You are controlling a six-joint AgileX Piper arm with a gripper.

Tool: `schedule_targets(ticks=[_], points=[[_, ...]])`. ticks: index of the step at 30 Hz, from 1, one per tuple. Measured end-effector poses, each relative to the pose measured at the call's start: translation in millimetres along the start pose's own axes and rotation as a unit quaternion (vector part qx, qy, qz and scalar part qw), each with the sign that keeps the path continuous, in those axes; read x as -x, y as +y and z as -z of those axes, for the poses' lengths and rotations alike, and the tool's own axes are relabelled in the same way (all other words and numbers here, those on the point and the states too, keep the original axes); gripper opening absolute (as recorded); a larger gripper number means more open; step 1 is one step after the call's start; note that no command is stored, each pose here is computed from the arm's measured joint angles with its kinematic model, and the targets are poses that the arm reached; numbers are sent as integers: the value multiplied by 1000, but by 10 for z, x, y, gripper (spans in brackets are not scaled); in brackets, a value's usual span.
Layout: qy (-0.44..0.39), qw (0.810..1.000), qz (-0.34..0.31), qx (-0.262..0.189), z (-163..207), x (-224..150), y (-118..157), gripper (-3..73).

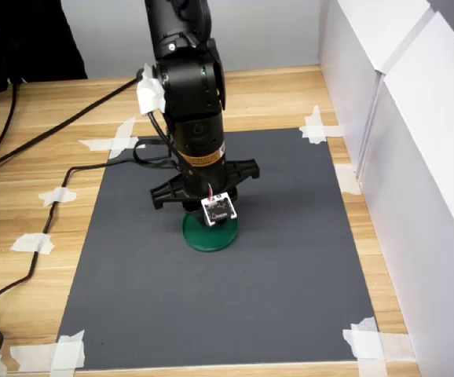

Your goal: Grasp a white terminal and put it on the green lid.

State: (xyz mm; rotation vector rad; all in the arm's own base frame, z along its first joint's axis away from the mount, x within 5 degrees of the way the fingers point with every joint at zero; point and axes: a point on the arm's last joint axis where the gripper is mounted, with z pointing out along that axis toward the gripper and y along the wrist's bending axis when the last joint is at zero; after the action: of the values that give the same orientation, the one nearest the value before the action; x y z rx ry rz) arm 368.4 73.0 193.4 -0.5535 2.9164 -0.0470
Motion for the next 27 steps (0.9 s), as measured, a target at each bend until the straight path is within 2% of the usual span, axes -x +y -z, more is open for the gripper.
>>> schedule_targets(ticks=[24, 27], points=[[7, 999, 44, -2, -71, 6, -6, 284], [4, 999, 50, -3, -67, 9, -11, 307]])
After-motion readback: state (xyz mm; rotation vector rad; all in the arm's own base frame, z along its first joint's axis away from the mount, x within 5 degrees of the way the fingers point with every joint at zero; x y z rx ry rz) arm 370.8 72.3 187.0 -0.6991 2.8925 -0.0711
